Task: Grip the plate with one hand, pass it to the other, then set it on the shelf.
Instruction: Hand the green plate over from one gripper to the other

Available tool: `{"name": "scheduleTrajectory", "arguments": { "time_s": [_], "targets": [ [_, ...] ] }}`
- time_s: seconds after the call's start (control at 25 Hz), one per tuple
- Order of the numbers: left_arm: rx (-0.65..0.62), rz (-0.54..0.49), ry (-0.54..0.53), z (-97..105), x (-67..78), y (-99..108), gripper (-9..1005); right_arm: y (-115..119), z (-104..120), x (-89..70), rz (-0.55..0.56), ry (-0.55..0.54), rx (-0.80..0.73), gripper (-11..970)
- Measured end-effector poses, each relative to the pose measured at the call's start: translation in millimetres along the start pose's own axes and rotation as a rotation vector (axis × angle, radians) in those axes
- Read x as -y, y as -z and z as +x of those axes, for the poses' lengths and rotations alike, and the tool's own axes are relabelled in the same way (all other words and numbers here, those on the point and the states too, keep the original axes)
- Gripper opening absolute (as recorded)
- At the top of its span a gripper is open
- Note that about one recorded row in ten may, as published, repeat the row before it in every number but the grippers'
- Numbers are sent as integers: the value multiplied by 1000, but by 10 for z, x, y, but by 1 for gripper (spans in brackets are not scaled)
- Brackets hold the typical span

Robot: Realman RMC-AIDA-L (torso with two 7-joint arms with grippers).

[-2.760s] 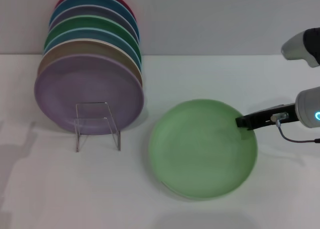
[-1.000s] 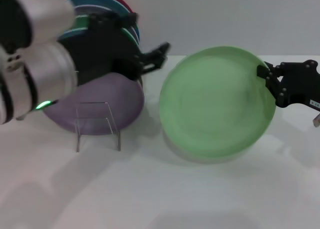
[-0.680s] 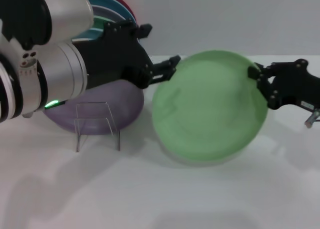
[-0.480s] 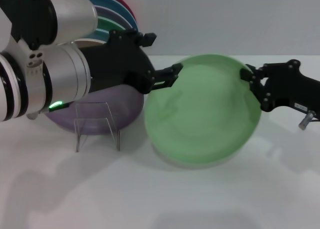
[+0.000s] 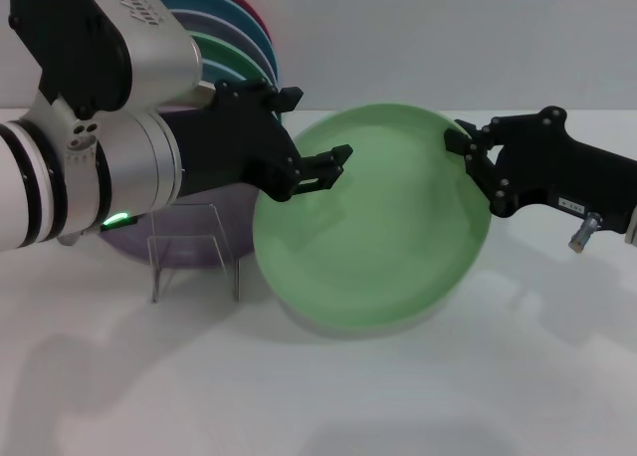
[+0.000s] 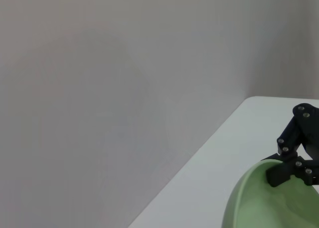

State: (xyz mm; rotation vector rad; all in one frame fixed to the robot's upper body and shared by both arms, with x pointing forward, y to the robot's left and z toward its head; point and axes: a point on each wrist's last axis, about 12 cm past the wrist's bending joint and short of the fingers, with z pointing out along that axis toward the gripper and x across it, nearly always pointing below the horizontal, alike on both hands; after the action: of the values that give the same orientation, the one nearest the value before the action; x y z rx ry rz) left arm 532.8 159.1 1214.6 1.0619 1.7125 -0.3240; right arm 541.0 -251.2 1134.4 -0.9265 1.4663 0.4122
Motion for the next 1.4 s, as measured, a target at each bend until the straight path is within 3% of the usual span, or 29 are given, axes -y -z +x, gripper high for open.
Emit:
{"name": "scheduleTrajectory", "arguments": {
  "time_s": [0.56, 1.0, 1.2, 1.4],
  "targets": [
    [-32, 16, -27, 43, -60, -114, 659, -39, -22, -23, -16, -4, 9, 50],
    [2, 3, -81, -17, -50, -134, 204, 25, 16, -82, -44, -53, 50, 54],
    [16, -5, -94, -44, -50, -151, 143, 93, 86, -76, -6, -132, 106, 56],
    [58, -31, -143, -91, 0, -82, 101, 324, 222, -86, 49, -273, 197, 259]
  ]
}}
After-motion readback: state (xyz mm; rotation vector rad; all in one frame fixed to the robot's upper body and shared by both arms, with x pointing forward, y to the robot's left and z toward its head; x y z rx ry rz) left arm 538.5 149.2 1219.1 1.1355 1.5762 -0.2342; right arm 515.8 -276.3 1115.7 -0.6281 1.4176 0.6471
